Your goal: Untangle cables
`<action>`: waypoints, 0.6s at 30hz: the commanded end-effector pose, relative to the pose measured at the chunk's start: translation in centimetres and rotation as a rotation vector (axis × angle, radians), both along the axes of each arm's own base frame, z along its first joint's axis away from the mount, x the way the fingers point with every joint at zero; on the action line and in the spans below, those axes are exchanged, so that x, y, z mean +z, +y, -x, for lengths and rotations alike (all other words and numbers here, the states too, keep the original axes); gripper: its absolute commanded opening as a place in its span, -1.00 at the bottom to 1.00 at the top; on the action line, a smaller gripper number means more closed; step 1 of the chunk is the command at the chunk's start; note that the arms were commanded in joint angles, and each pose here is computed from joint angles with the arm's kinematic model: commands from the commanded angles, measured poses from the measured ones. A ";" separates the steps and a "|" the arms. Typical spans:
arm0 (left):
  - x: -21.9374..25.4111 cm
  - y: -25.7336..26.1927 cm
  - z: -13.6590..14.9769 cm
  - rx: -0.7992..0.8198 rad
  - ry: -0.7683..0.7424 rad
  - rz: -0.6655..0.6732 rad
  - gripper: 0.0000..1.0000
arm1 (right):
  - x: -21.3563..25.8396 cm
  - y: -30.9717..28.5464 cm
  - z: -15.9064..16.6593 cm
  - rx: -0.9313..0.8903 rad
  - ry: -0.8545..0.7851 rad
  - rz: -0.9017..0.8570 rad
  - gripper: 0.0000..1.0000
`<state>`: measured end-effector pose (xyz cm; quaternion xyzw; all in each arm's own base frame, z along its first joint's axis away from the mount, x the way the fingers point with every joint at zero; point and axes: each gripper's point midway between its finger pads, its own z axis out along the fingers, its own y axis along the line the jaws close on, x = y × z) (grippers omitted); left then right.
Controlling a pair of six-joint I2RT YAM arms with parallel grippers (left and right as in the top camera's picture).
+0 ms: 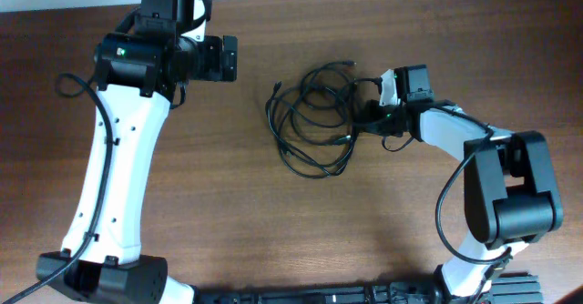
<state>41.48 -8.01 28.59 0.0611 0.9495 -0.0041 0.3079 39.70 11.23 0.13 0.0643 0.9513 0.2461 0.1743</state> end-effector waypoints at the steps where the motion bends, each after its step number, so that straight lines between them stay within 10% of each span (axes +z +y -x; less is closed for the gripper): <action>1: 0.0 0.3 -0.3 0.018 -0.001 -0.004 0.98 | -3.2 -0.9 1.8 -0.025 0.076 0.115 -0.63; 3: 0.0 0.3 -0.3 0.019 -0.001 -0.004 0.98 | -3.2 -0.6 1.8 -0.025 0.078 0.112 -0.92; 12: 0.0 0.3 -0.3 0.019 0.000 -0.004 0.98 | -0.9 -1.4 1.3 -0.060 0.092 0.101 -0.92; 18: 0.0 0.3 -0.3 0.019 0.000 -0.004 0.98 | 13.1 -3.6 -0.2 -0.063 -0.105 0.152 -0.92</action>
